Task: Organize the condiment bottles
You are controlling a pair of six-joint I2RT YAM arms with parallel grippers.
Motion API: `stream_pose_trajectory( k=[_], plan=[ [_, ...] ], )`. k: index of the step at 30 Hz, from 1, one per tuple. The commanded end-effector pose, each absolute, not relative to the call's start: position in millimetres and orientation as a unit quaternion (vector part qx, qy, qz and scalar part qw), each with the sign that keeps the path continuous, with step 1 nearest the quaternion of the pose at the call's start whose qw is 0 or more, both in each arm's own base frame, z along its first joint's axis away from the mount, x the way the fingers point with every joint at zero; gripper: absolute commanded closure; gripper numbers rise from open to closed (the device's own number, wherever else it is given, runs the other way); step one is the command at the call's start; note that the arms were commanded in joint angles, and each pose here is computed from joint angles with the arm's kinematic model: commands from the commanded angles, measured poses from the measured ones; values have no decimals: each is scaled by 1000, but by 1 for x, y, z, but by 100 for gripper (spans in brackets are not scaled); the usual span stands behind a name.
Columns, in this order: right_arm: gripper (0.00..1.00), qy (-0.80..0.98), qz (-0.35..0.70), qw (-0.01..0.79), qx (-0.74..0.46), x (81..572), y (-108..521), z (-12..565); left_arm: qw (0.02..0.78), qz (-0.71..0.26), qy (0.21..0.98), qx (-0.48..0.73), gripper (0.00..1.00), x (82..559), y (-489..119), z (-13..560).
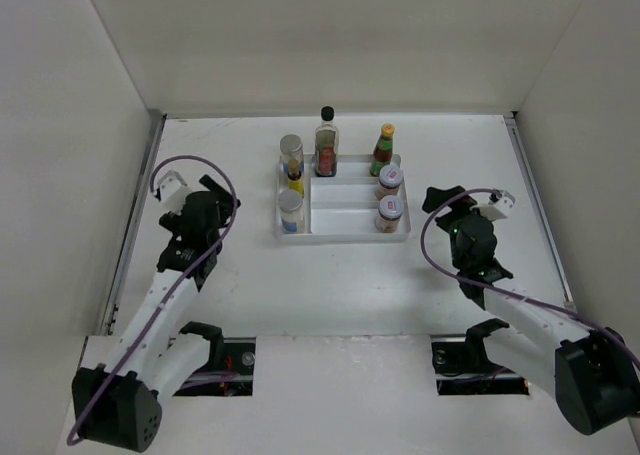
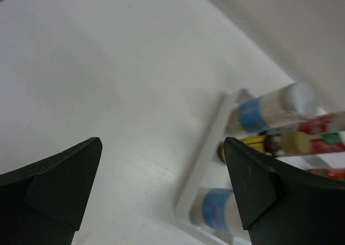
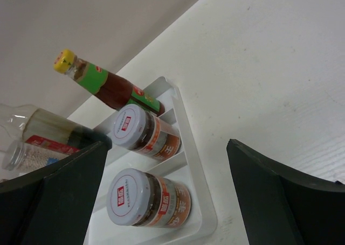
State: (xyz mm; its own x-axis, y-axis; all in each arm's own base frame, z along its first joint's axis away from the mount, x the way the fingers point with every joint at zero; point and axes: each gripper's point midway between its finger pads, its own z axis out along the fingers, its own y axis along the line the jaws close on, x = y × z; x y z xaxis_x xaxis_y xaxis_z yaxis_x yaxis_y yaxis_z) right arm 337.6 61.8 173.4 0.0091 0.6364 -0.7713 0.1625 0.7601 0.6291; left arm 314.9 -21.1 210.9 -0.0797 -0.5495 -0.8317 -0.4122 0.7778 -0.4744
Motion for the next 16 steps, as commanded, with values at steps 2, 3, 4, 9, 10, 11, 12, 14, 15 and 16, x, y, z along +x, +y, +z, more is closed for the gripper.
stream_pose_trajectory(
  k=[2, 3, 4, 9, 10, 11, 12, 14, 15, 16],
  plan=[
    [0, 653, 172, 665, 319, 344, 49, 196, 462, -78, 782, -412, 0, 290, 1, 135],
    [0, 653, 169, 662, 326, 344, 46, 193, 448, -75, 784, -422, 0, 285, 7, 126],
    [0, 652, 167, 660, 333, 343, 44, 191, 437, -70, 787, -430, 0, 281, 13, 118],
    [0, 657, 158, 649, 349, 348, 36, 179, 428, -60, 790, -435, 0, 274, 20, 108],
    [0, 662, 154, 647, 347, 350, 36, 177, 431, -63, 789, -434, 0, 276, 19, 111],
    [0, 667, 150, 644, 343, 352, 37, 176, 435, -66, 787, -431, 0, 279, 17, 113],
    [0, 673, 147, 639, 342, 353, 38, 174, 440, -71, 786, -427, 0, 281, 15, 117],
    [0, 679, 140, 634, 342, 355, 38, 176, 446, -72, 788, -418, 0, 286, 12, 122],
    [0, 681, 137, 633, 342, 356, 38, 176, 447, -67, 790, -415, 0, 286, 12, 123],
    [0, 680, 134, 633, 344, 358, 37, 179, 453, -66, 788, -411, 0, 288, 11, 126]
  ],
)
